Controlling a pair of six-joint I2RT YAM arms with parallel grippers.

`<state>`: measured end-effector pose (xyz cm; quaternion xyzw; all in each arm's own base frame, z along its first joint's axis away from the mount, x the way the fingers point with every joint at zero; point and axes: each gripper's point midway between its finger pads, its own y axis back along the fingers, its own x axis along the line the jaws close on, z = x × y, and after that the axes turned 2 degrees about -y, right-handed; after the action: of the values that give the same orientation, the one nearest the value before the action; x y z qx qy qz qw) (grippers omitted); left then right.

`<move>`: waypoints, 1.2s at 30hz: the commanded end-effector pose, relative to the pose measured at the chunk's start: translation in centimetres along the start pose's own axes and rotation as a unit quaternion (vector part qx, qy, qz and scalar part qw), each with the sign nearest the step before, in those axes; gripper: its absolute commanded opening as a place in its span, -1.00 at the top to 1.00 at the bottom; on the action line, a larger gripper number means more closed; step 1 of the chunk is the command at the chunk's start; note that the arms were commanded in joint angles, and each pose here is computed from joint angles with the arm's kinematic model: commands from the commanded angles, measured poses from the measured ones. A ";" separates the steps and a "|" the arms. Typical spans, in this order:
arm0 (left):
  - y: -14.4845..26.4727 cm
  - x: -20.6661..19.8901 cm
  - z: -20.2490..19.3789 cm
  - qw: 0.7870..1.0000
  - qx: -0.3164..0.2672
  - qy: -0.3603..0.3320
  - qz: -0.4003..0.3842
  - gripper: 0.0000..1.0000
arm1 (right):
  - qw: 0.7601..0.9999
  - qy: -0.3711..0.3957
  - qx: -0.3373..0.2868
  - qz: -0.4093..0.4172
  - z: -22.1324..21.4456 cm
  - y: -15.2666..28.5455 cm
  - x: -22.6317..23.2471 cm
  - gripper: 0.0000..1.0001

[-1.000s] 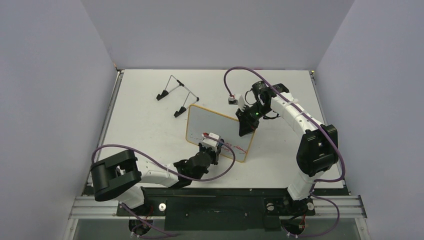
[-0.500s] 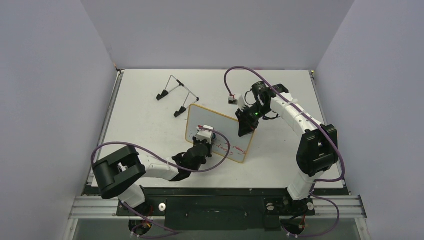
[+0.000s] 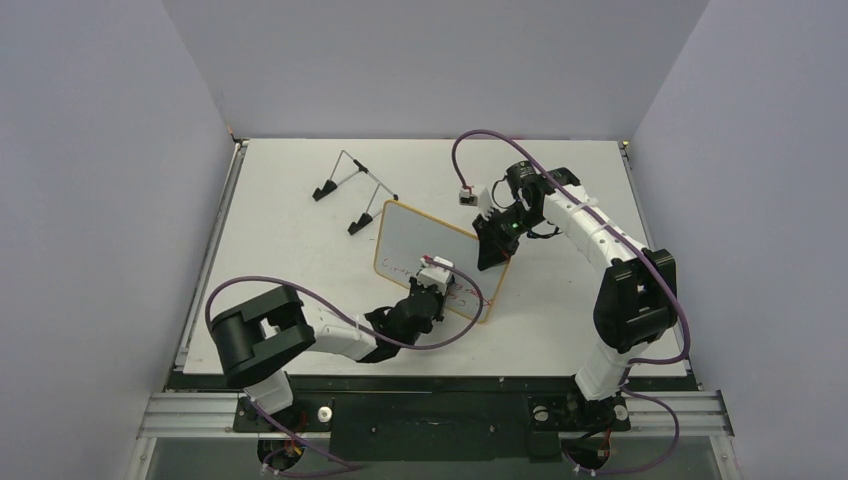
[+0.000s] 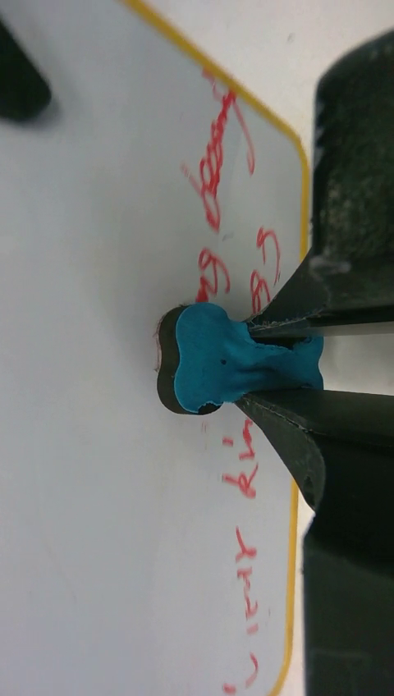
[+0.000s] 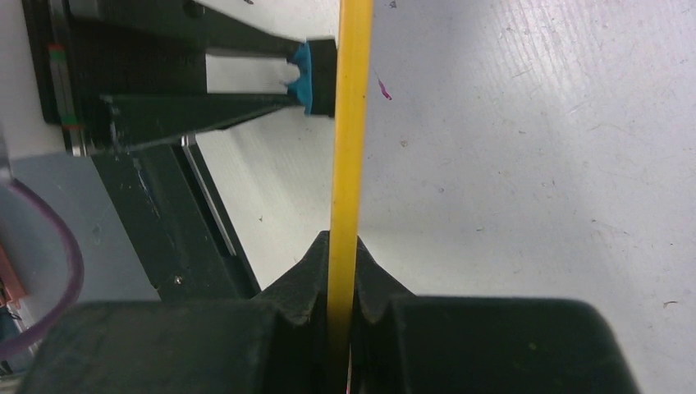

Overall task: Erase the whiteboard
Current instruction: Erase the center of the board with the whiteboard.

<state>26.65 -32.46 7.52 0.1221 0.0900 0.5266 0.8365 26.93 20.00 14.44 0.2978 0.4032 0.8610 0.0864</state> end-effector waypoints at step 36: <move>0.8 3.4 2.4 0.997 -0.039 0.071 -0.017 1.00 | 0.999 0.035 -0.008 0.009 0.5 -0.1 1.1 1.00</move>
<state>28.39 -27.30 7.74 0.0925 0.1188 0.5550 0.8181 26.86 20.38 14.48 0.2912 0.4017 0.8645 0.0804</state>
